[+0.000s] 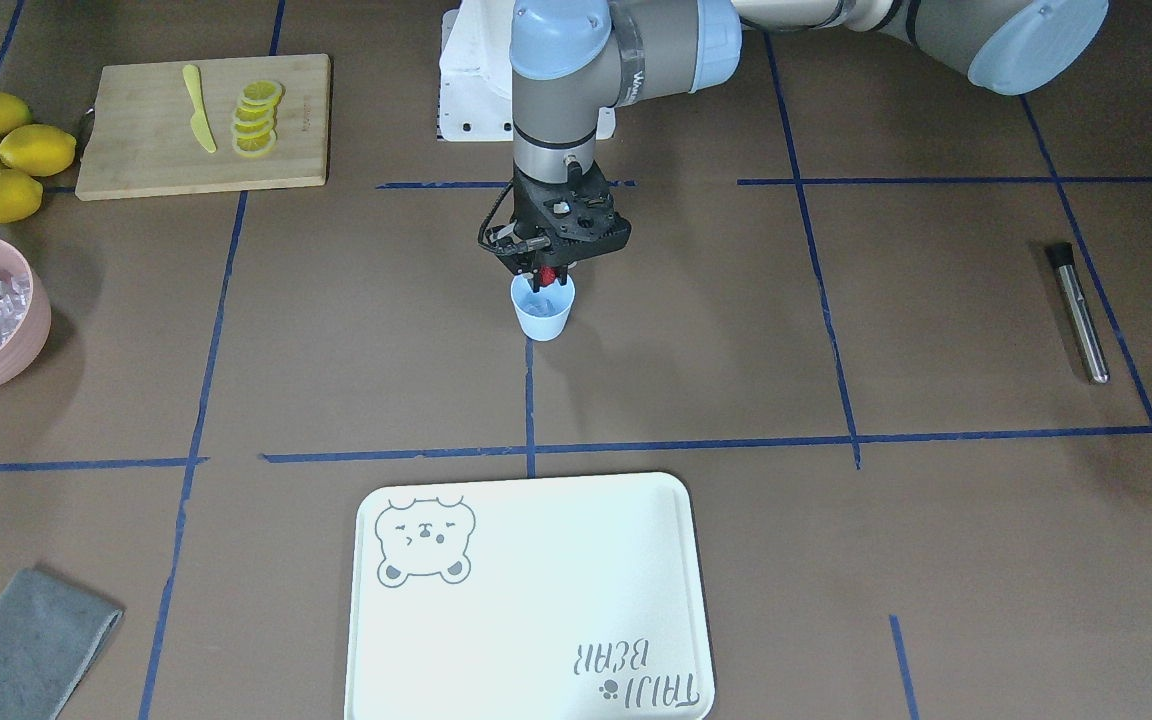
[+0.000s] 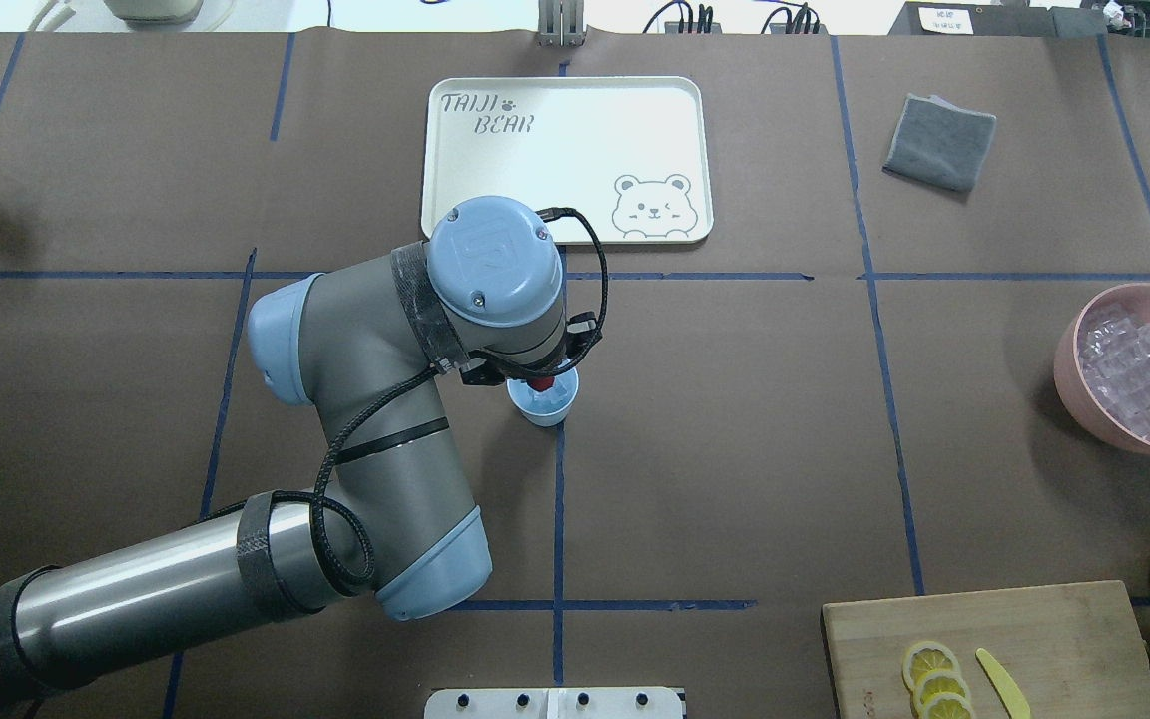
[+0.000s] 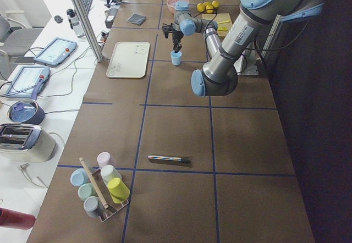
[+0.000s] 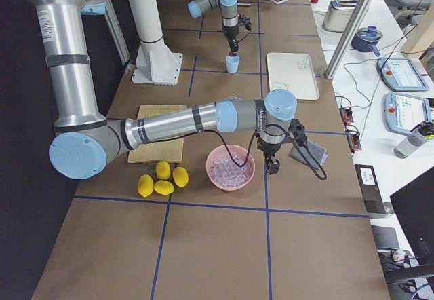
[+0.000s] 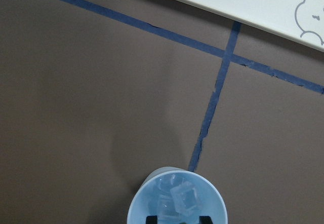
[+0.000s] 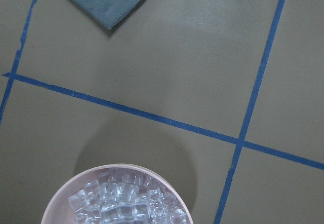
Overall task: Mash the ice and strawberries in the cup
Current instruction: 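Open the left gripper to drop the strawberry into the cup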
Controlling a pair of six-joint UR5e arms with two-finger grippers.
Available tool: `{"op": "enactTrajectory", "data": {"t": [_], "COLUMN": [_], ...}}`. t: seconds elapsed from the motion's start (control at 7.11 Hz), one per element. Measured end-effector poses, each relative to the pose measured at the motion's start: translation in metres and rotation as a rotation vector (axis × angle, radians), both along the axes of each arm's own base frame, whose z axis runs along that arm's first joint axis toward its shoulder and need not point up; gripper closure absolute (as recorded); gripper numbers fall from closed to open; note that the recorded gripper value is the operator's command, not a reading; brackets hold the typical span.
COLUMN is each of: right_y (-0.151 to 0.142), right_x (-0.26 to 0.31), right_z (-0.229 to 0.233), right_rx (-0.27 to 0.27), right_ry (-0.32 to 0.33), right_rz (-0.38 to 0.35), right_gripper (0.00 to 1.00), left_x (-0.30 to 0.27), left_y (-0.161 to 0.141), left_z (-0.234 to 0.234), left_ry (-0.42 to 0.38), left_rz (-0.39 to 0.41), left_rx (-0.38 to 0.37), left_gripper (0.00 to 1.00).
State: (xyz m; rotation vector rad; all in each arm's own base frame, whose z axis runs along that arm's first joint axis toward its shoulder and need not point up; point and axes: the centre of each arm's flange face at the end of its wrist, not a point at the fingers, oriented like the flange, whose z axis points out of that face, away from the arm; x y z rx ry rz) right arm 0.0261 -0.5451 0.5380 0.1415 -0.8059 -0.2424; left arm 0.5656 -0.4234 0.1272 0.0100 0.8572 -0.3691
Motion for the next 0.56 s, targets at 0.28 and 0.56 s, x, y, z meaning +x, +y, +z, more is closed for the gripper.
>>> {"op": "enactTrajectory", "data": {"t": [0.28, 0.56], "right_y": [-0.0005, -0.0009], "right_x": [0.0, -0.0001], "right_z": [-0.0007, -0.0011], "right_rx": [0.001, 0.002], "right_ry": [0.0, 0.0], "right_rz": [0.0, 0.0], "right_gripper": [0.01, 0.01], "left_x": [0.0005, 0.0008], "left_y": [0.0001, -0.0001], "left_z": [-0.0008, 0.0], "left_ry": [0.005, 0.007], "left_rz": [0.003, 0.004], "left_rx": [0.006, 0.011], "left_gripper": [0.0, 0.0]}}
